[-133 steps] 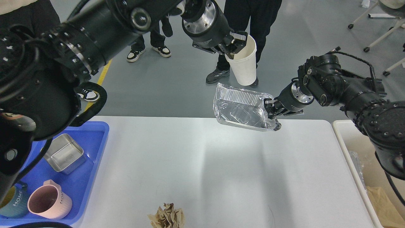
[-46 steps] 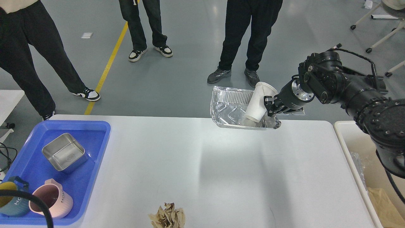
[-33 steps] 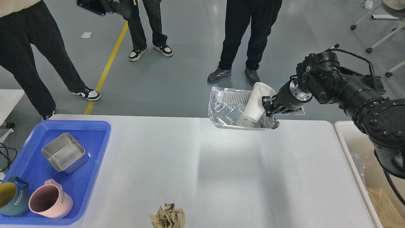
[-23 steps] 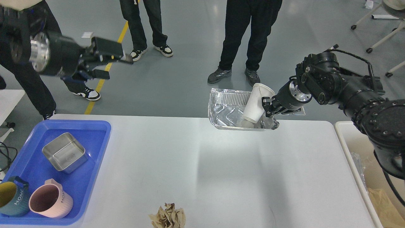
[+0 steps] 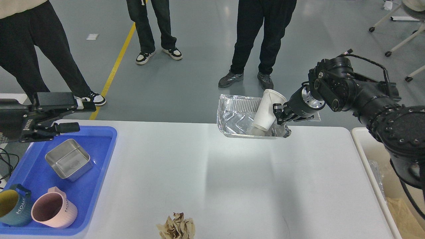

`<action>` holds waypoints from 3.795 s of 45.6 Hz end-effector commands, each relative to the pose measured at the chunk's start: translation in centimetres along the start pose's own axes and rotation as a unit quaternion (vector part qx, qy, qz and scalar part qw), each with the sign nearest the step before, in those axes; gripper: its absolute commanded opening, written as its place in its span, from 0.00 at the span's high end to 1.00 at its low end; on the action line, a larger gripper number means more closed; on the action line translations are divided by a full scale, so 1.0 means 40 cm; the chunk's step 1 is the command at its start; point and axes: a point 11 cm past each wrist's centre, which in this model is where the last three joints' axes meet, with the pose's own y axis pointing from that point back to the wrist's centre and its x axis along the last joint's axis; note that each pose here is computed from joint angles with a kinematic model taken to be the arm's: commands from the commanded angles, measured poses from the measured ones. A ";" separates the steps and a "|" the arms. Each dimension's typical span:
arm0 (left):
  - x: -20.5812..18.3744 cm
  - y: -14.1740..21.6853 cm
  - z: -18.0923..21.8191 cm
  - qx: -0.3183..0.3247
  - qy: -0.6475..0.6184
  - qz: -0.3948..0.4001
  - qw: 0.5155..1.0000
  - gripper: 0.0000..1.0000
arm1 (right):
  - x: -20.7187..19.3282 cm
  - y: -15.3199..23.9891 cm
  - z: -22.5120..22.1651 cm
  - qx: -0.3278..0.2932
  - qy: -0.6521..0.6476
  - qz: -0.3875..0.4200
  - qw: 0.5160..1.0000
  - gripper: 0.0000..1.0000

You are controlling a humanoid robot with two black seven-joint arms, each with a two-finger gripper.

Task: Tidy desktop
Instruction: 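Withdraw the left gripper and reach toward the crumpled brown paper, then grasp the crumpled brown paper with the left gripper and lift it, then drop the brown paper into the foil tray and withdraw left gripper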

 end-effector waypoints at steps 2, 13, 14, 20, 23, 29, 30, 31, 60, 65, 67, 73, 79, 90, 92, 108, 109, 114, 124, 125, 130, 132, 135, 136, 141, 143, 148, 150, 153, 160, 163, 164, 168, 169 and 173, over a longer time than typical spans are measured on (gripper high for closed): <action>-0.006 0.056 -0.003 0.019 -0.001 -0.004 1.000 0.05 | -0.003 -0.005 -0.012 0.002 0.004 -0.002 1.000 1.00; -0.010 0.063 -0.014 0.029 0.003 -0.007 1.000 0.05 | -0.002 -0.007 -0.026 0.005 0.008 -0.003 1.000 1.00; -0.012 0.055 -0.015 0.028 0.004 -0.008 1.000 0.05 | -0.001 -0.006 -0.027 0.005 0.009 -0.002 1.000 1.00; -0.123 -0.167 -0.064 0.044 0.017 -0.070 0.996 0.04 | -0.001 -0.009 -0.046 0.008 0.015 -0.003 1.000 1.00; -0.203 -0.294 -0.092 0.063 0.010 -0.108 0.992 0.04 | -0.001 -0.010 -0.051 0.009 0.016 -0.003 1.000 1.00; -0.384 -0.481 -0.124 0.099 -0.046 -0.184 0.977 0.04 | -0.002 -0.012 -0.056 0.011 0.017 -0.004 1.000 1.00; -0.410 -0.501 -0.131 0.109 -0.050 -0.194 0.974 0.04 | -0.002 -0.012 -0.056 0.011 0.017 -0.004 1.000 1.00; -0.435 -0.519 -0.137 0.118 -0.053 -0.205 0.970 0.04 | -0.002 -0.012 -0.056 0.011 0.017 -0.004 1.000 1.00; -0.524 -0.595 -0.225 0.219 -0.102 -0.246 0.939 0.07 | -0.010 -0.019 -0.040 0.013 0.007 -0.006 1.000 1.00; -0.531 -0.602 -0.238 0.230 -0.112 -0.249 0.934 0.09 | -0.009 -0.018 -0.042 0.016 0.006 -0.006 1.000 1.00; -0.537 -0.611 -0.237 0.230 -0.118 -0.250 0.933 0.11 | -0.009 -0.018 -0.042 0.017 0.006 -0.005 1.000 1.00; -0.556 -0.644 -0.229 0.229 -0.137 -0.253 0.930 0.22 | -0.009 -0.018 -0.044 0.018 0.005 -0.005 1.000 1.00; -0.556 -0.654 -0.236 0.234 -0.152 -0.248 0.928 0.39 | -0.007 -0.016 -0.045 0.022 0.003 -0.004 1.000 1.00; -0.570 -0.683 -0.241 0.241 -0.176 -0.249 0.921 0.82 | 0.000 -0.005 -0.023 0.019 -0.005 0.001 1.000 1.00; -0.577 -0.688 -0.237 0.239 -0.181 -0.251 0.920 0.96 | 0.002 -0.001 -0.016 0.018 -0.007 0.003 1.000 1.00; -0.571 -0.677 -0.240 0.247 -0.208 -0.267 0.908 1.00 | 0.006 0.005 -0.012 0.021 -0.010 0.006 1.000 1.00; -0.566 -0.674 -0.238 0.246 -0.210 -0.269 0.907 1.00 | 0.005 0.004 -0.012 0.021 -0.010 0.005 1.000 1.00; -0.511 -0.646 -0.231 0.246 -0.208 -0.256 0.911 1.00 | 0.006 0.005 -0.015 0.022 -0.009 0.005 1.000 1.00; -0.360 -0.526 -0.142 0.213 -0.210 -0.223 0.928 1.00 | 0.013 0.012 -0.021 0.022 -0.007 0.008 1.000 1.00; -0.334 -0.506 -0.126 0.209 -0.211 -0.216 0.930 1.00 | 0.012 0.011 -0.023 0.023 -0.006 0.006 1.000 1.00; -0.171 -0.403 0.011 0.172 -0.222 -0.171 0.944 1.00 | 0.011 0.010 -0.029 0.024 -0.004 0.006 1.000 1.00; -0.112 -0.350 0.069 0.159 -0.229 -0.157 0.947 1.00 | 0.011 0.009 -0.034 0.025 -0.003 0.005 1.000 1.00; -0.023 -0.257 0.158 0.142 -0.225 -0.114 0.957 1.00 | 0.012 0.010 -0.039 0.025 0.000 0.005 1.000 1.00; 0.000 -0.227 0.183 0.137 -0.223 -0.099 0.960 1.00 | 0.011 0.008 -0.043 0.025 0.000 0.004 1.000 1.00; 0.090 -0.085 0.321 0.107 -0.231 -0.022 0.967 1.00 | 0.009 0.003 -0.061 0.028 0.007 0.002 1.000 1.00; 0.109 -0.059 0.348 0.104 -0.235 -0.004 0.966 1.00 | 0.010 0.005 -0.065 0.029 0.008 0.002 1.000 1.00; 0.132 -0.020 0.412 0.091 -0.245 0.021 0.965 1.00 | 0.007 0.000 -0.080 0.031 0.013 -0.001 0.999 1.00; 0.137 -0.013 0.424 0.088 -0.246 0.024 0.965 1.00 | 0.008 0.001 -0.081 0.031 0.014 0.000 0.999 1.00; 0.137 -0.013 0.431 0.090 -0.248 0.023 0.964 1.00 | 0.010 0.003 -0.085 0.031 0.015 0.000 0.999 1.00; 0.134 -0.034 0.442 0.089 -0.253 0.014 0.963 1.00 | 0.012 0.005 -0.092 0.032 0.017 0.001 0.999 1.00; 0.134 -0.075 0.466 0.077 -0.257 0.001 0.963 1.00 | 0.015 0.008 -0.095 0.033 0.018 0.002 0.999 1.00; 0.134 -0.095 0.478 0.074 -0.260 -0.004 0.963 1.00 | 0.015 0.008 -0.095 0.033 0.018 0.002 0.999 1.00; 0.126 -0.211 0.535 0.061 -0.272 -0.035 0.960 1.00 | 0.015 0.009 -0.093 0.033 0.017 0.002 0.999 1.00; 0.127 -0.242 0.547 0.061 -0.273 -0.037 0.959 1.00 | 0.017 0.011 -0.092 0.033 0.017 0.003 0.999 1.00; 0.143 -0.359 0.598 0.059 -0.251 -0.015 0.966 1.00 | 0.015 0.011 -0.093 0.033 0.018 0.002 0.999 1.00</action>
